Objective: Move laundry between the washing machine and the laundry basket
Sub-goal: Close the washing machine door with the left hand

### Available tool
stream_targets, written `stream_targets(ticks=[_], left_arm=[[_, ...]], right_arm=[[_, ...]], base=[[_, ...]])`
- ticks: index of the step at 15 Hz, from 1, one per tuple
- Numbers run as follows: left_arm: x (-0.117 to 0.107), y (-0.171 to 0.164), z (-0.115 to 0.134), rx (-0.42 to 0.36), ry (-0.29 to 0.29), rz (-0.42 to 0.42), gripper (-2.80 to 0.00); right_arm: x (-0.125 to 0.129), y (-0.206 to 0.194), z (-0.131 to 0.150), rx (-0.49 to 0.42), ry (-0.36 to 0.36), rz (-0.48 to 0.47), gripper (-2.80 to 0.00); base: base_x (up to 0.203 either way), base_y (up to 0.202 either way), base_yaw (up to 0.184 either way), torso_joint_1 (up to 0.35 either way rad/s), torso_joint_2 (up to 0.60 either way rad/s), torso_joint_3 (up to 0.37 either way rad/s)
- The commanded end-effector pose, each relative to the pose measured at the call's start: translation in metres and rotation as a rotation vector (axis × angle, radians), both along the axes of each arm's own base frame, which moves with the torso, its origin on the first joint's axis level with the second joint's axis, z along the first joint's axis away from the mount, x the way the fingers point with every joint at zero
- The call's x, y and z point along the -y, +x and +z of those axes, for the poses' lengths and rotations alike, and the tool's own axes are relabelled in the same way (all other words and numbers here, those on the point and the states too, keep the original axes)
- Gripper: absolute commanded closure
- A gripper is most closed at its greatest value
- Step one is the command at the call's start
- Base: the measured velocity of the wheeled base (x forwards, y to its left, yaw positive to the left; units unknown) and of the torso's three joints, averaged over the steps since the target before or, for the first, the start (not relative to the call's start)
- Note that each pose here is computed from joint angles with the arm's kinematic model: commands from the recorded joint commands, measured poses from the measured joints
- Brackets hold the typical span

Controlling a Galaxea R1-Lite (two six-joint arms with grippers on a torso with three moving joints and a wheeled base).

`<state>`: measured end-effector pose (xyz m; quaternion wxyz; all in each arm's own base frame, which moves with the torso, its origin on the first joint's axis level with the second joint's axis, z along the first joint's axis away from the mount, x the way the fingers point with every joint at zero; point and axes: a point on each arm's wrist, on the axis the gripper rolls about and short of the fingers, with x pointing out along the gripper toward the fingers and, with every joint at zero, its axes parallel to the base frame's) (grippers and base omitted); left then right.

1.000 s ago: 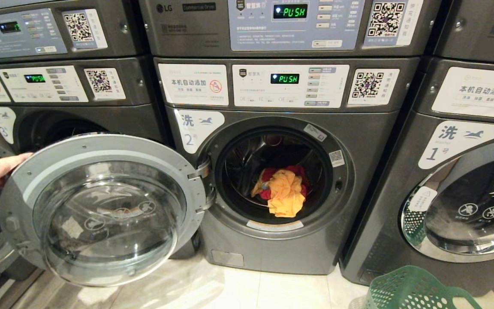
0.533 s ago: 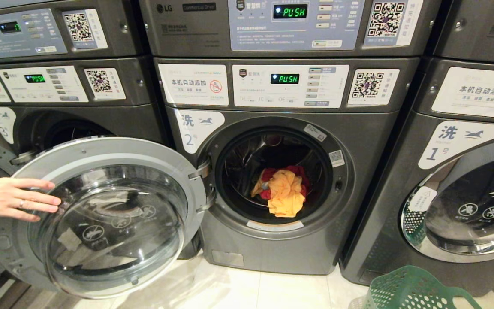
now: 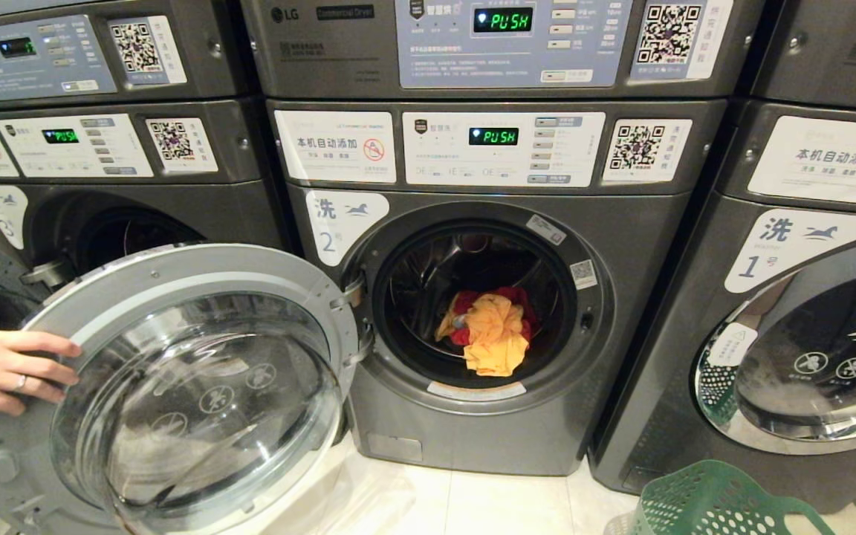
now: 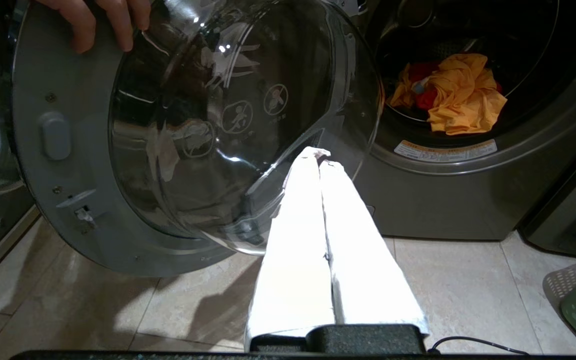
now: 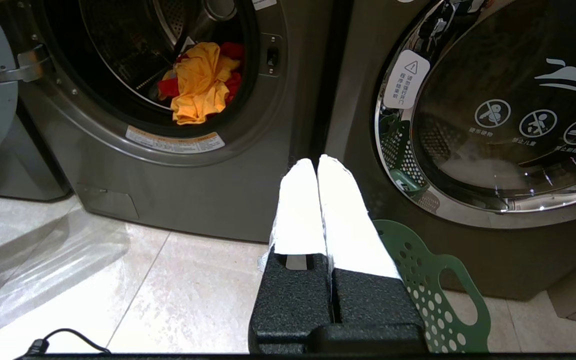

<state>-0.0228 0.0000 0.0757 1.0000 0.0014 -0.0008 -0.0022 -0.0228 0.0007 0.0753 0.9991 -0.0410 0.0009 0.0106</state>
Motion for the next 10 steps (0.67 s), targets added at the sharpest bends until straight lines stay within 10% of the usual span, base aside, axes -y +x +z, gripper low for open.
stream_targets(ticks=[1, 10], left_arm=[[0.0, 0.0001, 0.0, -0.002, 0.0, 0.0, 0.0], [0.0, 0.0001, -0.0001, -0.003, -0.001, 0.0, 0.0]], right_arm=[[0.0, 0.0, 0.0004, 0.0, -0.001, 0.0, 0.0], [0.0, 0.0001, -0.0001, -0.002, -0.002, 0.0, 0.0]], base=[[0.0, 0.0, 0.0, 0.0, 0.0, 0.0], [0.0, -0.008, 0.0, 0.001, 0.0, 0.0]])
